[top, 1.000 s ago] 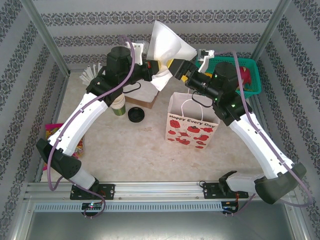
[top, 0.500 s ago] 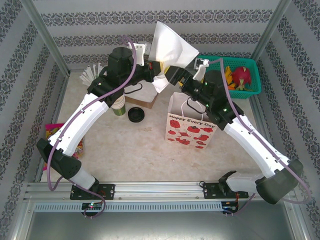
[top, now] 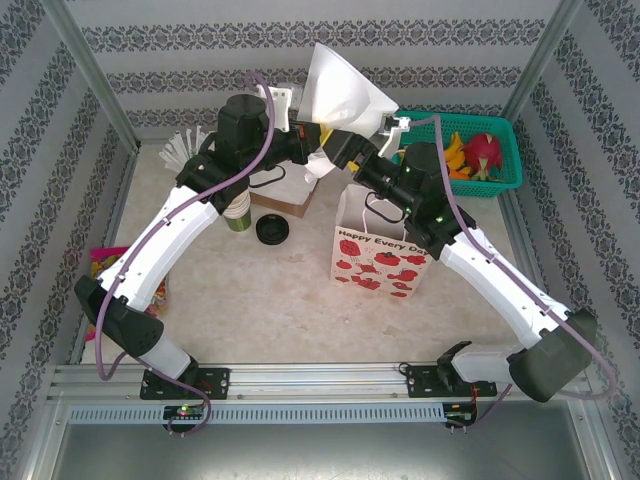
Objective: Pack the takeout coffee
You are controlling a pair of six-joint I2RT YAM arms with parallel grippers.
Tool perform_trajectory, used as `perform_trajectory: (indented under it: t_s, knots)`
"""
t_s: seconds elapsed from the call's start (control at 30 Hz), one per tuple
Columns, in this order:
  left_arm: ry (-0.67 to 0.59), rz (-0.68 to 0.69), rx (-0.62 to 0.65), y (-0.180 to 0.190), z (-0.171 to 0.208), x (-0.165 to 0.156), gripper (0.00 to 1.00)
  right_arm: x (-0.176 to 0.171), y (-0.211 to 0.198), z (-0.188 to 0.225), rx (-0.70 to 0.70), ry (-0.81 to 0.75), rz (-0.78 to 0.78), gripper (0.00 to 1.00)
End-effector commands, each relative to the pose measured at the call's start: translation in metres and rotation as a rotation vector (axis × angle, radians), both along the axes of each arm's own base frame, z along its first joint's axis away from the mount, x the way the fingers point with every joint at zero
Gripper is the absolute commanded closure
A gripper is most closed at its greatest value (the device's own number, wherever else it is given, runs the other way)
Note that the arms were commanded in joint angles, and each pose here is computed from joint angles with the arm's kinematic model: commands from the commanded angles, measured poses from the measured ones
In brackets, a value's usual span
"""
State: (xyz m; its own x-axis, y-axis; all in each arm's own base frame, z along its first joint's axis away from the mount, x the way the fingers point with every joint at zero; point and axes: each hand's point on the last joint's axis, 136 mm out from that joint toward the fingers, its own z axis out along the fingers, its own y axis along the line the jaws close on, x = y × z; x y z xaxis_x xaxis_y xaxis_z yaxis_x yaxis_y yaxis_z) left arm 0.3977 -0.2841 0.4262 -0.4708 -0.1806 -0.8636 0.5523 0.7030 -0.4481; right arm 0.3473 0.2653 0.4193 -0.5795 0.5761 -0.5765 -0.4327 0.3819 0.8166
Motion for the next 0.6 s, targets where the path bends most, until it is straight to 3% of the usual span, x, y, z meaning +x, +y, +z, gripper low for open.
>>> perform_trajectory:
  t_s: [0.0,0.1,0.2,0.43,0.57]
  knots:
    - [-0.062,-0.034,-0.018,-0.009,0.017,-0.001,1.0,-0.004,-0.002,0.035,0.06,-0.09,-0.013,0.02]
    - [-0.057,-0.051,-0.018,-0.011,0.014,-0.003,1.0,0.001,-0.004,0.033,0.065,-0.077,-0.044,0.06]
    - [-0.058,-0.055,-0.014,-0.011,0.014,-0.005,1.0,0.002,-0.004,0.034,0.056,-0.081,-0.045,0.18]
    - [-0.056,-0.051,-0.008,-0.01,0.012,-0.005,1.0,-0.005,-0.005,0.043,0.007,-0.142,-0.049,0.57]
    - [-0.06,-0.056,-0.006,-0.009,0.011,-0.008,0.99,-0.007,-0.009,0.048,-0.023,-0.17,-0.059,0.87]
